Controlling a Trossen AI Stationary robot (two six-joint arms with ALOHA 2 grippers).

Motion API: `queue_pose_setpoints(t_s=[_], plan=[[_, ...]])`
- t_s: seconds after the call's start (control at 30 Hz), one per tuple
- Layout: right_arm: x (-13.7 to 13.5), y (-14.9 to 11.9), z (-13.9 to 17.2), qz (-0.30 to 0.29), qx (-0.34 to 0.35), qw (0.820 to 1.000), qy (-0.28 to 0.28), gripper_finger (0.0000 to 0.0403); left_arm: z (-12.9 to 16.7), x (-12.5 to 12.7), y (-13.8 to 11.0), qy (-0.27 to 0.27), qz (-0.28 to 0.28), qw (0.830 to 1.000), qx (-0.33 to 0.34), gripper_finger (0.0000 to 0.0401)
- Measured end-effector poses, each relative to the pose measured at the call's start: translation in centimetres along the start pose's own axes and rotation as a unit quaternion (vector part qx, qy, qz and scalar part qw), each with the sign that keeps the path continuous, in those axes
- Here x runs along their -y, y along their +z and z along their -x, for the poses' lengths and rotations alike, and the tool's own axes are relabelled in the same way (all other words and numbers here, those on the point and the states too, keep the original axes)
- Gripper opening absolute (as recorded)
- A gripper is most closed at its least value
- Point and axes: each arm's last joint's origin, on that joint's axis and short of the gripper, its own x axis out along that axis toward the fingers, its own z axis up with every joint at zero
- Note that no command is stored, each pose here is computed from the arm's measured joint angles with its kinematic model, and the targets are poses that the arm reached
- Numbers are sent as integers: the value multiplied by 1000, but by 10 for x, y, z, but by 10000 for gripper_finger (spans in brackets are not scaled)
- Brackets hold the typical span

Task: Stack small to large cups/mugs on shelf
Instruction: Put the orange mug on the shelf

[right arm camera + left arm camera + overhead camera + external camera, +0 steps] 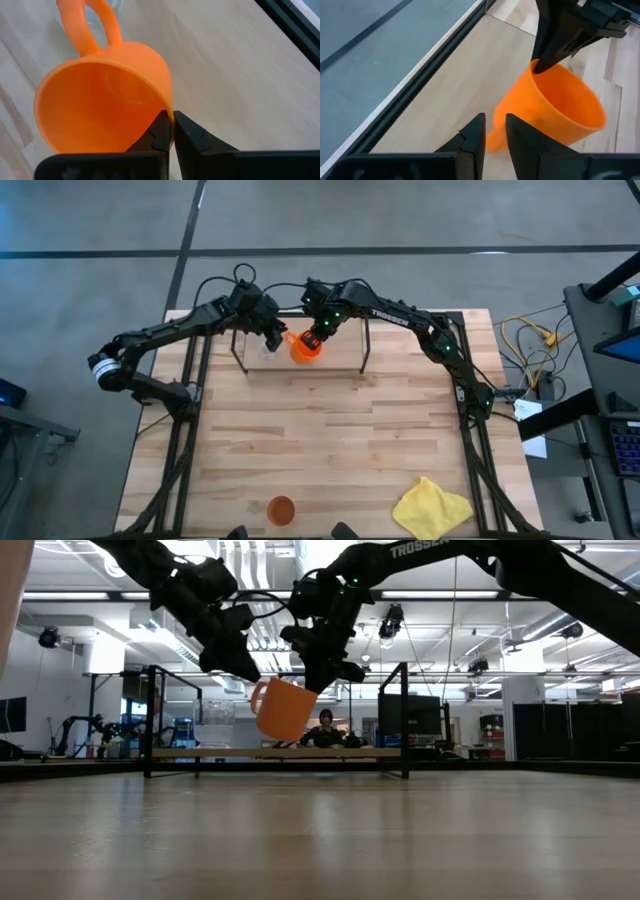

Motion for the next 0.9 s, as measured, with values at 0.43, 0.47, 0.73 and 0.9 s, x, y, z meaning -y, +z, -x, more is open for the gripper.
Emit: queue_pose_setpoints(t_s=[0.43, 0.47, 0.73, 0.9], plan=[[1, 0, -4, 0, 1, 1000, -3, 10, -6, 0, -8, -1, 5, 1000, -16, 61], [1, 0, -4, 0, 2, 1000, -3, 11, -7, 0, -10, -2, 6, 1000, -20, 61], [1, 2, -5, 2, 15, 1000, 0, 12, -12, 0, -20, -1, 20, 999, -36, 61], [2, 1, -8, 1, 12, 1000, -2, 12, -13, 0, -17, 2, 16, 1000, -15, 61]])
